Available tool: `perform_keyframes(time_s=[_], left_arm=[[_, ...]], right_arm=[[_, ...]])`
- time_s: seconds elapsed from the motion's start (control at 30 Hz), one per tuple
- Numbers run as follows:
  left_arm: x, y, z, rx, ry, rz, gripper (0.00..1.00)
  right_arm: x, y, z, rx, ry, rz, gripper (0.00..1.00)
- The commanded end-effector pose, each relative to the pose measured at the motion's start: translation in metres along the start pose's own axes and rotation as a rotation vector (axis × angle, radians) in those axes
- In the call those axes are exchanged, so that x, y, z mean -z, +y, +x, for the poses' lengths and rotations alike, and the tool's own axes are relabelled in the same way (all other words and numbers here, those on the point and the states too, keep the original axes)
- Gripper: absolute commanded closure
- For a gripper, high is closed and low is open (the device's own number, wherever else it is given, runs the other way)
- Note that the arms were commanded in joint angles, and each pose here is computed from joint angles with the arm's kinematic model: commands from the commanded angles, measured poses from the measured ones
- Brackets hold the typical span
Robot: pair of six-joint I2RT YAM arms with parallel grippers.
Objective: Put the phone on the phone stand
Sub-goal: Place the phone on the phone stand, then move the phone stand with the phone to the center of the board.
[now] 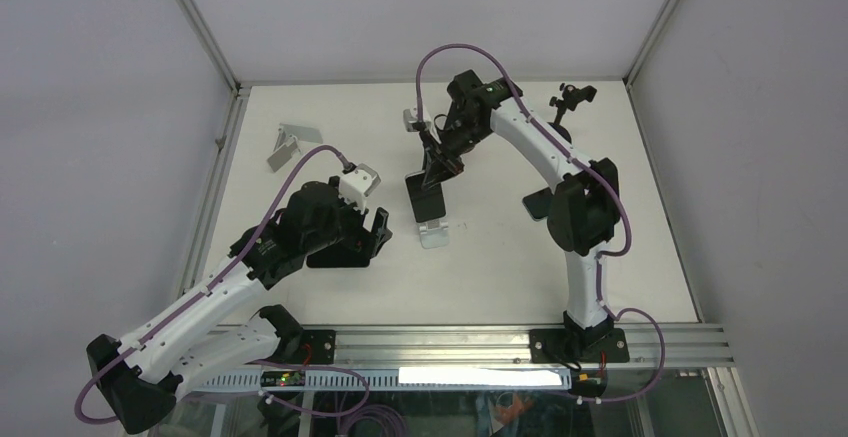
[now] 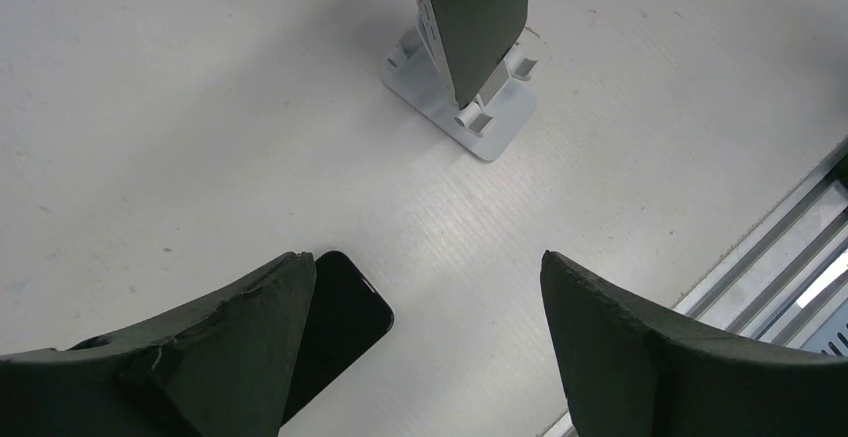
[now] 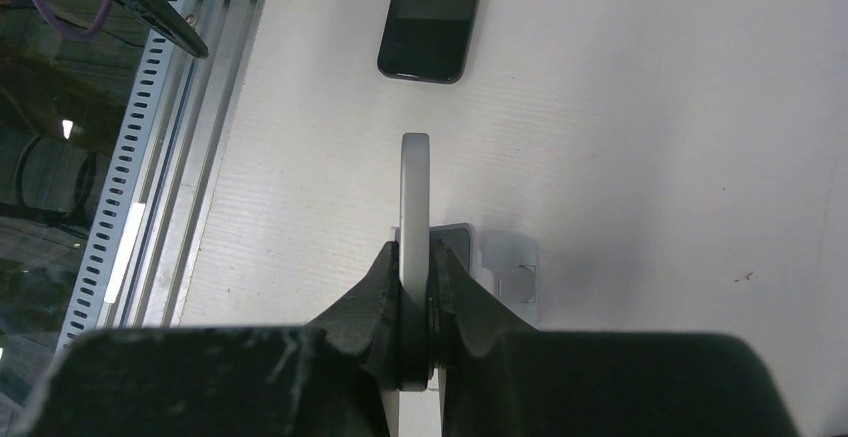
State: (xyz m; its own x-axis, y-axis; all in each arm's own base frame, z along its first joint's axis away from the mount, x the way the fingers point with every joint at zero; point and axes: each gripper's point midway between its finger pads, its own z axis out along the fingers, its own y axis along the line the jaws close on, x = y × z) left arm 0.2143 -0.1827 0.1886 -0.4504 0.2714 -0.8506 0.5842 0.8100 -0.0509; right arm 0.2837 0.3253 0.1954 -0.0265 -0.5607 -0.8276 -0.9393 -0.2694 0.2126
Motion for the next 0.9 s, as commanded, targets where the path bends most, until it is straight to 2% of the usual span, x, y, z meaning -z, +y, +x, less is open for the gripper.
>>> perform_keyframes(time_s=[0.0,0.57,0.87], left_arm=[[0.000,0.000,-0.006,-0.029,-0.020,0.015,0.15],[0.000,-0.001,-0.006,-0.030,-0.019,0.017,0.15],[-0.001,-0.005,-0.004,-0.030,-0.012,0.040,0.15]], right_arm=[[0.000,0.000,-0.012,0.007,-0.056,0.012,1.00],[0.001,-0.004,0.015,-0.046,-0.050,0.051,0.99],[0.001,-0.005,0.025,-0.077,-0.044,0.051,0.82]])
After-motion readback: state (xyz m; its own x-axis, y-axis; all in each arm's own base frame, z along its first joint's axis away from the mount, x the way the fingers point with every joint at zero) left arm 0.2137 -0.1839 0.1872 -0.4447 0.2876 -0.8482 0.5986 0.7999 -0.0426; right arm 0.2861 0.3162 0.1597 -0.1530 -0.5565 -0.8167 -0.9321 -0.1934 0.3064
